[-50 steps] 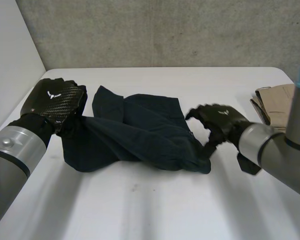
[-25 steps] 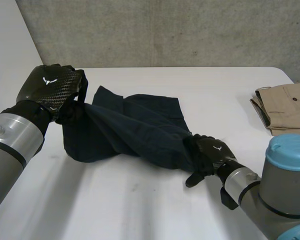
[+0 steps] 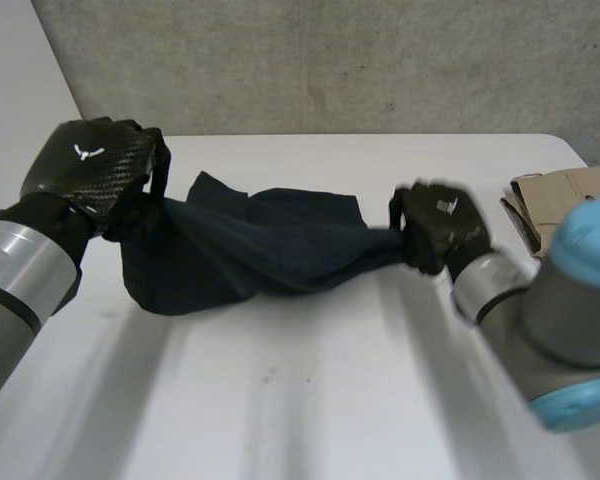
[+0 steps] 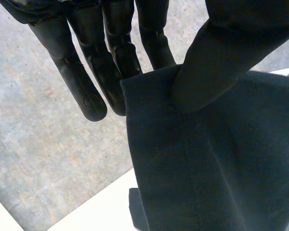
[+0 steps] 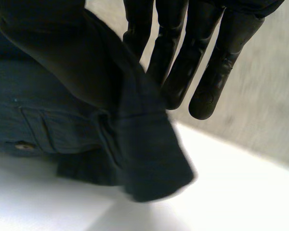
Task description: Fold the laundry.
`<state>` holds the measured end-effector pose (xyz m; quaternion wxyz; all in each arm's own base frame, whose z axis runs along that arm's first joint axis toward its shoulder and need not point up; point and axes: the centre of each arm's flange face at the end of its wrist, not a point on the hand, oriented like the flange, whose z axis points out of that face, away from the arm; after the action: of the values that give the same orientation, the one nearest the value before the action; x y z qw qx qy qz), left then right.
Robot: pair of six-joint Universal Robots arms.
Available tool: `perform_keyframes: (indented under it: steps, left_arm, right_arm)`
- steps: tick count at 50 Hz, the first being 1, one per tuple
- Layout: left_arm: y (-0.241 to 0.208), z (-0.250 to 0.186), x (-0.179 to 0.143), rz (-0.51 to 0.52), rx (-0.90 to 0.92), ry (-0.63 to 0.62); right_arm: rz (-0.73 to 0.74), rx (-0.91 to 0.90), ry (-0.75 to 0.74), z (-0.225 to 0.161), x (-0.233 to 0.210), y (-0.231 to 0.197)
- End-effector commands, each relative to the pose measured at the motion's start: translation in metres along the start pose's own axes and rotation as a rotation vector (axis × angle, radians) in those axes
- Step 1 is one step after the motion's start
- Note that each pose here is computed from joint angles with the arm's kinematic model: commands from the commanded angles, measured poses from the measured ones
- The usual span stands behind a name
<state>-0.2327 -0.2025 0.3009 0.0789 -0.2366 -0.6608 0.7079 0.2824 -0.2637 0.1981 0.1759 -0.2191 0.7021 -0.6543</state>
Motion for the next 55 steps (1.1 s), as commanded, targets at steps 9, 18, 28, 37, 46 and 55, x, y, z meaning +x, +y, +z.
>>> perform_keyframes:
  steps: [9, 18, 28, 37, 46, 55]
  left_arm:
    - [-0.028, -0.020, -0.008, 0.041, 0.002, -0.009]
    - [0.011, -0.005, 0.001, 0.097, -0.146, 0.034]
    - [0.080, 0.067, 0.020, 0.091, -0.296, 0.074]
    - [-0.010, 0.127, 0.002, 0.093, 0.075, -0.096]
    - [-0.129, 0.119, -0.032, 0.045, 0.583, -0.269]
    - [-0.106, 0.112, -0.031, -0.009, 0.555, -0.255]
  right_arm:
    - [-0.550, -0.079, -0.104, -0.067, 0.008, -0.161]
    - [-0.562, -0.293, -0.201, -0.053, 0.005, -0.122]
    - [-0.583, -0.413, -0.207, 0.005, -0.001, -0.054]
    - [-0.582, 0.133, 0.091, 0.059, 0.014, -0.150]
    - [-0.405, 0.719, 0.216, 0.037, 0.019, -0.260]
    - [-0.410, 0.541, 0.173, 0.047, 0.019, -0.206]
